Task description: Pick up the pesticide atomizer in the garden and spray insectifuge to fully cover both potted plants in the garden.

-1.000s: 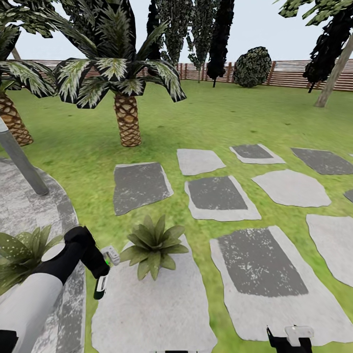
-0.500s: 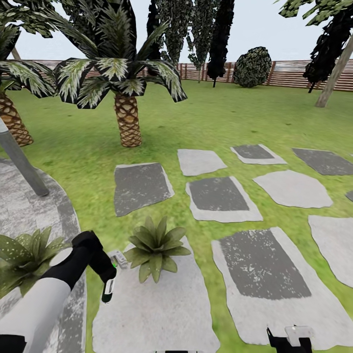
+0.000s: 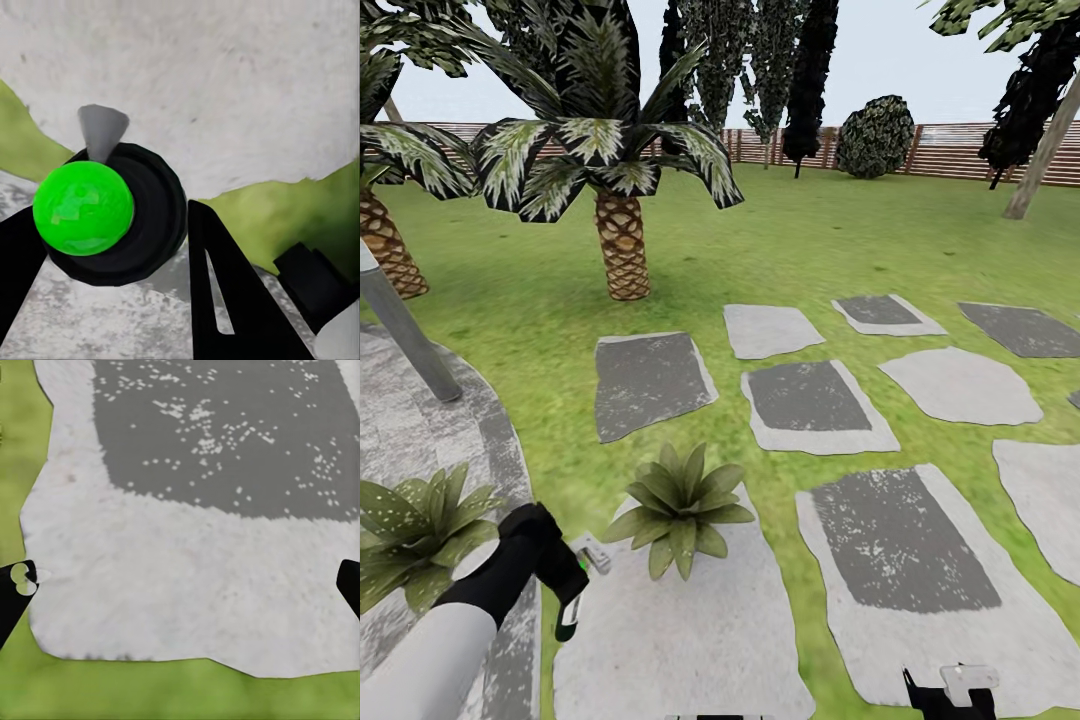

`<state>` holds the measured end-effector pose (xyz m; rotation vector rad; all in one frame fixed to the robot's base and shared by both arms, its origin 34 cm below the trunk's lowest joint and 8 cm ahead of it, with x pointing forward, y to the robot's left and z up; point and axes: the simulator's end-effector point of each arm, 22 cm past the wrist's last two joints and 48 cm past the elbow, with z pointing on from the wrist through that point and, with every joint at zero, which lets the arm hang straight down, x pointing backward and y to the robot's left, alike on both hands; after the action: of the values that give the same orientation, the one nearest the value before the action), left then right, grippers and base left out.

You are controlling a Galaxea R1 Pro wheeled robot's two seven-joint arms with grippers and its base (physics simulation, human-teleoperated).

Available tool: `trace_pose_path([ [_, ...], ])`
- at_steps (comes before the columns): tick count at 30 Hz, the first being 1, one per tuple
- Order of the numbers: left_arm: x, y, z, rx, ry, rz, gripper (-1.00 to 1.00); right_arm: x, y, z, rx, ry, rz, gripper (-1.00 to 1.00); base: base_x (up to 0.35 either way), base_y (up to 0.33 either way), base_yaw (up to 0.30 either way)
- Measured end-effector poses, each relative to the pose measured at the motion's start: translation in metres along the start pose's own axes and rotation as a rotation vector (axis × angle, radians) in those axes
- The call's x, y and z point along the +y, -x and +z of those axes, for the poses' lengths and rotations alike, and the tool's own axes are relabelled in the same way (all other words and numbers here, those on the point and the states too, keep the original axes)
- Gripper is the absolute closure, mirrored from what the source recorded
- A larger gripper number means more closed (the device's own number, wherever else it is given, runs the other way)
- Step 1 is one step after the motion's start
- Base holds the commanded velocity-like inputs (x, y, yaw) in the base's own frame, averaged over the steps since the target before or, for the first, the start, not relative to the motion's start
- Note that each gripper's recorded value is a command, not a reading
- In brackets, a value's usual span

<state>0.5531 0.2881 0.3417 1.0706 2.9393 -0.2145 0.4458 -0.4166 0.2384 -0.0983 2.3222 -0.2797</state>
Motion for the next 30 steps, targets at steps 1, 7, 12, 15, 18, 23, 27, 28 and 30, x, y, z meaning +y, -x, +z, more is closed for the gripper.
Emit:
trace_pose_path([
  [1, 0.002, -0.001, -0.001, 0.0, 0.005, -0.007, 1.0, 0.0, 0.0, 0.0, 0.0, 0.0, 0.0, -1.0, 0.0, 0.0, 0.0],
  [7, 0.025, -0.024, 0.012, -0.023, 0.042, -0.139, 1.0, 0.001, 0.0, 0.0, 0.0, 0.002, -0.001, -1.0, 0.079, 0.048, 0.0],
  [12, -0.018, 0.001, 0.036, -0.072, -0.032, -0.122, 1.0, 0.001, 0.0, 0.0, 0.0, 0.002, -0.001, -1.0, 0.057, 0.031, 0.0],
  [15, -0.042, 0.017, 0.044, -0.108, -0.068, -0.068, 1.0, 0.001, 0.0, 0.0, 0.0, 0.002, -0.001, -1.0, 0.003, 0.002, 0.0],
  [18, -0.047, 0.019, 0.047, -0.115, -0.073, -0.053, 1.0, 0.001, 0.0, 0.0, 0.0, 0.002, -0.001, -1.0, 0.049, 0.0, 0.0],
  [23, -0.034, 0.019, 0.045, -0.12, -0.02, -0.06, 1.0, 0.0, 0.0, 0.0, -0.001, 0.002, -0.001, -1.0, 0.282, 0.0, 0.0],
  [27, -0.02, 0.016, 0.047, -0.112, 0.048, -0.066, 1.0, 0.001, 0.0, 0.0, 0.0, 0.002, -0.001, -1.0, 0.312, 0.0, 0.0],
  [28, -0.018, 0.015, 0.047, -0.111, 0.05, -0.067, 1.0, 0.001, 0.0, 0.0, 0.0, 0.002, -0.001, -1.0, 0.222, 0.0, 0.0],
  [30, -0.016, 0.011, 0.047, -0.106, 0.053, -0.069, 1.0, 0.001, 0.0, 0.0, 0.0, 0.002, 0.0, -1.0, 0.092, 0.0, 0.0],
])
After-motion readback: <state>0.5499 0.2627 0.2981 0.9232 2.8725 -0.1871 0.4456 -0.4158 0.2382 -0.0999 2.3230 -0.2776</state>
